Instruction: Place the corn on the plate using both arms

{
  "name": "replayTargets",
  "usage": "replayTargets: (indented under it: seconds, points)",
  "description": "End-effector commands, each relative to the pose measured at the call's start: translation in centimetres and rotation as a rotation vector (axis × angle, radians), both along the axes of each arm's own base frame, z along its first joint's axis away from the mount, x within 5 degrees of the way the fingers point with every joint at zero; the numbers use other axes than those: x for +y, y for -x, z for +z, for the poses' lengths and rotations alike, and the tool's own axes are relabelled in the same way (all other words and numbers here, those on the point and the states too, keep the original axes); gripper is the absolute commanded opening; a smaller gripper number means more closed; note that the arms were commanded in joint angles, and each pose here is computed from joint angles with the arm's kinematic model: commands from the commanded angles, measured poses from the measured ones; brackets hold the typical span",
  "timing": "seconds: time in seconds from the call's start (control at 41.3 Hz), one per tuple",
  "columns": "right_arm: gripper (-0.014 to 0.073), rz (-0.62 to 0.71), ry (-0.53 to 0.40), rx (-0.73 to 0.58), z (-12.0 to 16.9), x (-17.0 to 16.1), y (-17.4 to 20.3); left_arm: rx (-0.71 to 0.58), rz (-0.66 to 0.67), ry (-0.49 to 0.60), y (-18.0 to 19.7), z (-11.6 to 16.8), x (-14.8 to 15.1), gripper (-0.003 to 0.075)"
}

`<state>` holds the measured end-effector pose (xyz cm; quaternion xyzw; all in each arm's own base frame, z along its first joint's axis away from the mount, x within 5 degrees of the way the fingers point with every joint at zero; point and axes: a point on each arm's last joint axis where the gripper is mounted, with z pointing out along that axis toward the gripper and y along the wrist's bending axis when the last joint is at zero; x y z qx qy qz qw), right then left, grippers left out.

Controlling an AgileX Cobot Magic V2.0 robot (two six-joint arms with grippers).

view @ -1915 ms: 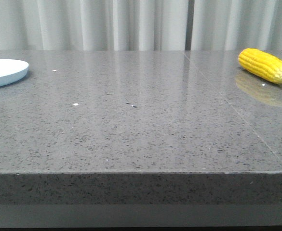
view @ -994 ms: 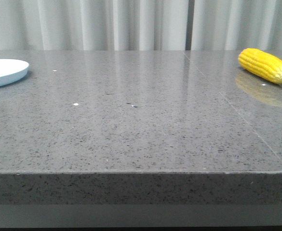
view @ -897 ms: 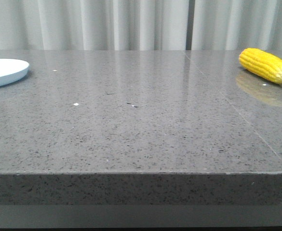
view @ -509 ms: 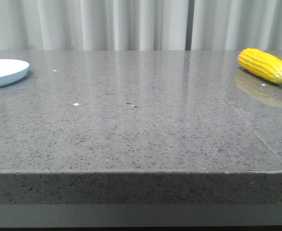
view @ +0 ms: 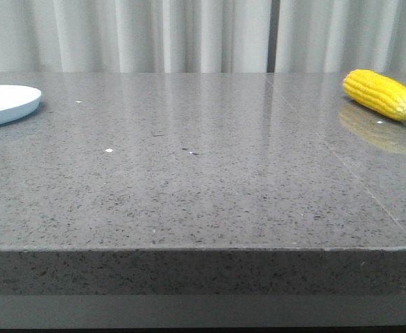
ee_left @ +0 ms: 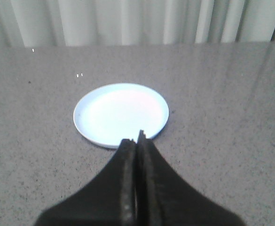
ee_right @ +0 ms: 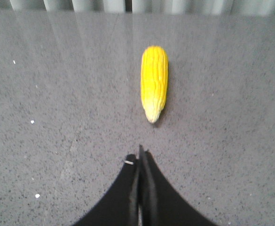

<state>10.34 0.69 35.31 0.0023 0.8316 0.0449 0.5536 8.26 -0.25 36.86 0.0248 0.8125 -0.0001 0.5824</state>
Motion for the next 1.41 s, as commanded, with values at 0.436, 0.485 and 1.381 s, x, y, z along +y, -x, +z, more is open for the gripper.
replayTargets:
  seconds: [0.436,0.485,1.381]
  points:
    - [0.0442,-0.001,0.015,0.088,-0.7,0.0,-4.2,0.118,-0.012,-0.022,-4.1,-0.7,-0.2,0.0314]
    - [0.0552,-0.001,0.015,0.09,-0.8,0.0,-4.2,0.132,-0.016,-0.031,-4.3,-0.9,-0.2,0.0419]
    - [0.0633,-0.002,0.015,0.098,-1.0,0.0,-4.7,0.562,0.101,-0.053,-17.1,-1.9,3.2,0.0586]
